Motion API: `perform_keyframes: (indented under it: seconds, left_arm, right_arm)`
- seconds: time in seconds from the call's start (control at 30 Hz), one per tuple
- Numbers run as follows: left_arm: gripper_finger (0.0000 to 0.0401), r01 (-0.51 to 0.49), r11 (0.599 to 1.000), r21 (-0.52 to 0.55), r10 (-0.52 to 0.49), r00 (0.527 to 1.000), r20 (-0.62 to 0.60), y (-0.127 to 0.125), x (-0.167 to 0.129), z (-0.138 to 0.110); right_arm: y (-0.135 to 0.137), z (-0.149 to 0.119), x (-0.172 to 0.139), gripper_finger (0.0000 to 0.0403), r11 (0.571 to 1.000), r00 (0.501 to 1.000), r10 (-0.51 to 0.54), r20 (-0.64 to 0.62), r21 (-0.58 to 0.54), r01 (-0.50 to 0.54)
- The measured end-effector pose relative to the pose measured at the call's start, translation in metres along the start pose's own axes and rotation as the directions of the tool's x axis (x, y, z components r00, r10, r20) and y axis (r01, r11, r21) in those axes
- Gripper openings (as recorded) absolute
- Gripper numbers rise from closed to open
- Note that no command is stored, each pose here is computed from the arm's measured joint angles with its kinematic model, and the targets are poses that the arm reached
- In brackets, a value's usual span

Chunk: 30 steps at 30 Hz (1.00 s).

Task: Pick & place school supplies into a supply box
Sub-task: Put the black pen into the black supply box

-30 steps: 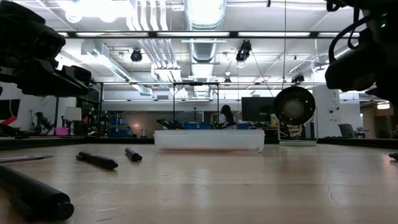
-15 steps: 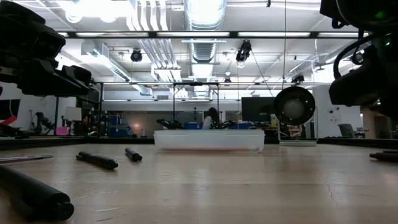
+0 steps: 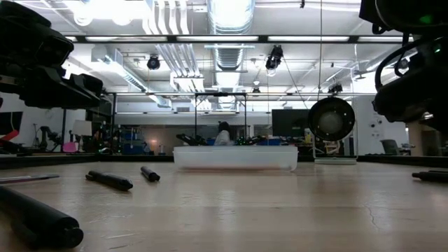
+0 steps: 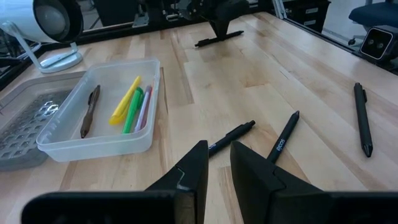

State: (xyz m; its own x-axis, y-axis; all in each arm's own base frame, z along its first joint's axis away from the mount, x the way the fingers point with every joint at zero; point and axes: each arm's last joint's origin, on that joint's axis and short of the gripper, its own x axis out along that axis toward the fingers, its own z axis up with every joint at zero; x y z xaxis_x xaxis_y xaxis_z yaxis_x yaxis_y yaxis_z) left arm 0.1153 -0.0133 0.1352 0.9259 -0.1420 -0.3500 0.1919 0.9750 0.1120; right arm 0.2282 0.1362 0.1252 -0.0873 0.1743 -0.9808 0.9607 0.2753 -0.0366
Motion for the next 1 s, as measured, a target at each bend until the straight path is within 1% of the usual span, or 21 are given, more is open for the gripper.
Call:
perform_keyframes:
  seconds: [0.07, 0.23, 0.37, 0.43, 0.7, 0.77, 0.87, 1.0]
  left_arm:
    - [0.0054, 0.001, 1.000, 0.000, -0.001, 1.000, 0.001, 0.000, 0.000, 0.000]
    - [0.0054, 0.000, 1.000, 0.000, 0.000, 1.000, 0.000, 0.000, 0.000, 0.000]
    - [0.0054, 0.000, 1.000, 0.000, 0.000, 1.000, 0.000, 0.000, 0.000, 0.000]
    - [0.0054, 0.000, 1.000, 0.000, 0.000, 1.000, 0.001, 0.000, 0.000, 0.000]
    - [0.0054, 0.000, 1.000, 0.000, 0.000, 1.000, 0.001, 0.000, 0.000, 0.000]
    - [0.0054, 0.001, 1.000, 0.000, -0.001, 1.000, 0.001, 0.000, 0.000, 0.000]
    - [0.0054, 0.000, 1.000, 0.000, 0.000, 1.000, 0.001, 0.000, 0.000, 0.000]
    - [0.0054, 0.000, 1.000, 0.000, 0.000, 1.000, 0.000, 0.000, 0.000, 0.000]
  right_arm:
    - [0.000, 0.000, -0.001, 0.0018, 1.000, 1.000, 0.001, 0.015, -0.031, -0.001]
    - [0.004, 0.003, -0.010, 0.0016, 0.998, 0.999, -0.005, 0.052, -0.059, 0.008]
    - [0.005, 0.007, -0.016, 0.0015, 0.993, 0.990, -0.030, 0.139, -0.105, 0.044]
    - [0.006, 0.011, -0.019, 0.0015, 0.991, 0.981, -0.031, 0.193, -0.124, 0.055]
    - [0.013, 0.031, -0.041, 0.0014, 0.967, 0.940, -0.067, 0.336, -0.210, 0.143]
    - [0.016, 0.038, -0.049, 0.0014, 0.956, 0.919, -0.062, 0.390, -0.242, 0.167]
    - [0.023, 0.046, -0.060, 0.0013, 0.935, 0.874, -0.023, 0.486, -0.298, 0.190]
    - [0.033, 0.057, -0.075, 0.0013, 0.896, 0.787, 0.017, 0.617, -0.358, 0.262]
